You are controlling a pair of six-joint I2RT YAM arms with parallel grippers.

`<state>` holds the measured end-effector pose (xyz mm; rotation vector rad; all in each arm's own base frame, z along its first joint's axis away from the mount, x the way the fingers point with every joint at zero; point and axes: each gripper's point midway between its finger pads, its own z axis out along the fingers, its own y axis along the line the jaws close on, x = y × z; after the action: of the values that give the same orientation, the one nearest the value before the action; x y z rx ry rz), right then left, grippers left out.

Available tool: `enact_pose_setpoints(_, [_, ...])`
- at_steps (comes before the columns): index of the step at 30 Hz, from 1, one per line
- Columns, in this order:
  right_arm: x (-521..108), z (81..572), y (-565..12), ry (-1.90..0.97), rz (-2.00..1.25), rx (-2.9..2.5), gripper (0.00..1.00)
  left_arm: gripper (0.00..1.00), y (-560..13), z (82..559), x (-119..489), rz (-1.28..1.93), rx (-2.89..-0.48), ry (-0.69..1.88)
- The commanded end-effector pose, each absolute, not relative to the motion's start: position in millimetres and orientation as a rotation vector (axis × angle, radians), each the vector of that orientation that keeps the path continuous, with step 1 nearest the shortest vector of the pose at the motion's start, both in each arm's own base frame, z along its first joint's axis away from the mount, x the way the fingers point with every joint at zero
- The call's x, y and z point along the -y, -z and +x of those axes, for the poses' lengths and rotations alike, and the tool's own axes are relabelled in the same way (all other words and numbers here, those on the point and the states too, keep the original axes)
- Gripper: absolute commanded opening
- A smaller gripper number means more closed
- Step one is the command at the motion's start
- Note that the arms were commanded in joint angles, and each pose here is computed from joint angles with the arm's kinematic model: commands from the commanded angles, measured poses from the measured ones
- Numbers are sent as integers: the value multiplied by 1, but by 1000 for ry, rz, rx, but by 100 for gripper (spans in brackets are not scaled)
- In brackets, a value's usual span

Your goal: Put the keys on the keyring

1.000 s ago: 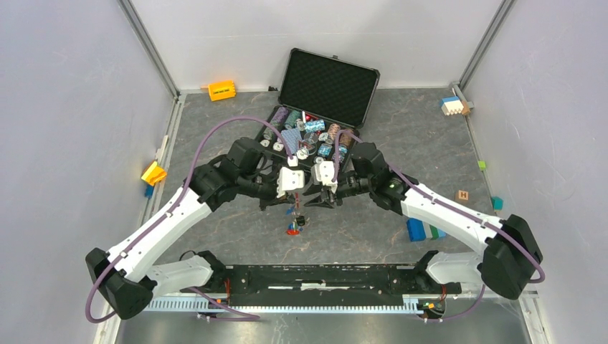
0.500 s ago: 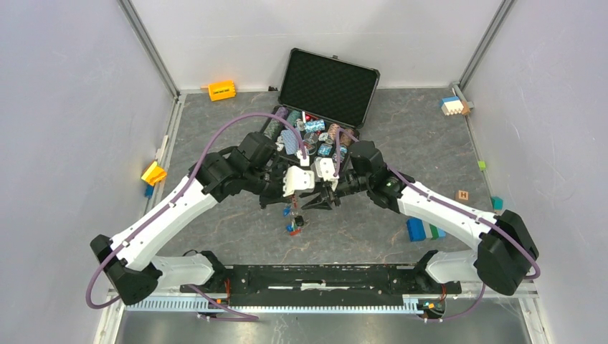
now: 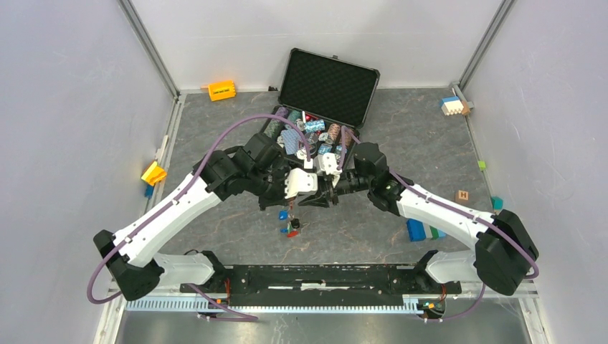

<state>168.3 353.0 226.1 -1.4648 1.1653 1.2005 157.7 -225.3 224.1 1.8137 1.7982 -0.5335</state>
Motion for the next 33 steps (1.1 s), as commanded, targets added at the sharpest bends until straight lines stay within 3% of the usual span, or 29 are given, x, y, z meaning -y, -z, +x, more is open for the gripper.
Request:
enact_pose_setpoints(1, [-356,164,-237,-1254,-1418,-1119,36,2,-240,152,234,1753,-1805,601])
enact_pose_setpoints(20, [-358,161,-245,-1430,-1287,-1124,41,2,-239,149,239,1681,-1826,651])
enact_pose_setpoints(33, [-363,160,-246,-1497,-1272,-1124,38,2,-243,154,238,1689,-1910,592])
